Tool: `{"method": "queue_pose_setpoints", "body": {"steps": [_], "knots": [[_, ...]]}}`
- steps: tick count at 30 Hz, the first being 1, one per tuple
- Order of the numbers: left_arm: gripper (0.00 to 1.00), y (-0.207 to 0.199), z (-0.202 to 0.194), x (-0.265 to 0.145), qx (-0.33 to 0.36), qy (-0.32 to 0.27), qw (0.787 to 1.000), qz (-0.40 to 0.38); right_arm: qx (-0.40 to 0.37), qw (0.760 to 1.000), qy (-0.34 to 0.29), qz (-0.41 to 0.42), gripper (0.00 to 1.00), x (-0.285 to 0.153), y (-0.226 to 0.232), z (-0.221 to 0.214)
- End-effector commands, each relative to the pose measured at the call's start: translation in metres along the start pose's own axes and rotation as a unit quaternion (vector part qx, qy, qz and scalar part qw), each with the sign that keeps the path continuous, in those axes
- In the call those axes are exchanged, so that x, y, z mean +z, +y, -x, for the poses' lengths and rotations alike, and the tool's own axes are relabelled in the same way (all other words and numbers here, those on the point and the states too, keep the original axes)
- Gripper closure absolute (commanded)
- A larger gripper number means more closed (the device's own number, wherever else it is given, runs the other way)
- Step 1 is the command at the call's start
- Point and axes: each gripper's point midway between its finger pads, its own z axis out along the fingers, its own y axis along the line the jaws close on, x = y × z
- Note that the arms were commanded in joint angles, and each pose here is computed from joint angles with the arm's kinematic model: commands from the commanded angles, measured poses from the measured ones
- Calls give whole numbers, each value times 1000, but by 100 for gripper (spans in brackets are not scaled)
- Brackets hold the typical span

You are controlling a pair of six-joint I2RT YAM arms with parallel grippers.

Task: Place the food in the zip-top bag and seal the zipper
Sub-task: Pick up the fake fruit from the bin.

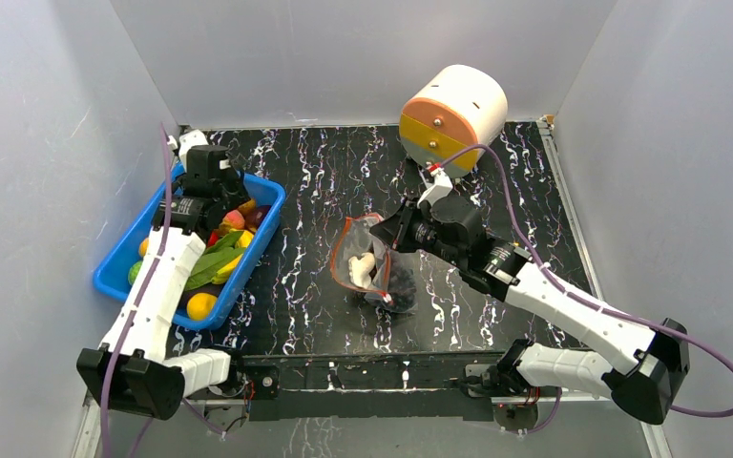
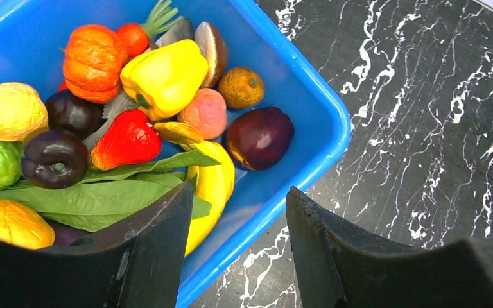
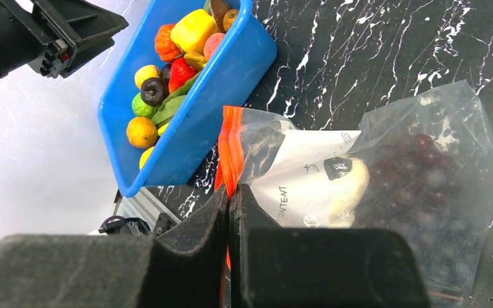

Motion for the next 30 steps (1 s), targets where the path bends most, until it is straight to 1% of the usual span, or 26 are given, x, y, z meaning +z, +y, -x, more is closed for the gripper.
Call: {"method": "queue_pose_setpoints", "body": {"steps": [1,3,10,14,17,24,30], "knots": [[47,11,-5,18,-14,19,1000,4,3,997,-52,49,100,-12,25,26],[47,21,-12,29,-25,33,999,20,3,998,-49,49,100,-12,24,24],[49,35,-44,69,-54,84,995,28,-6,998,-49,50,100,-14,27,28],[52,44,-63,91,-85,118,989,33,-8,997,-50,52,100,-17,29,30],[54,50,-75,104,-95,137,985,43,-8,997,-51,53,100,-19,29,30],[55,64,-83,121,-107,143,982,60,-8,997,-53,50,100,-20,26,29],[53,64,-83,128,-118,141,982,48,-5,997,-54,49,100,-20,24,27]]}}
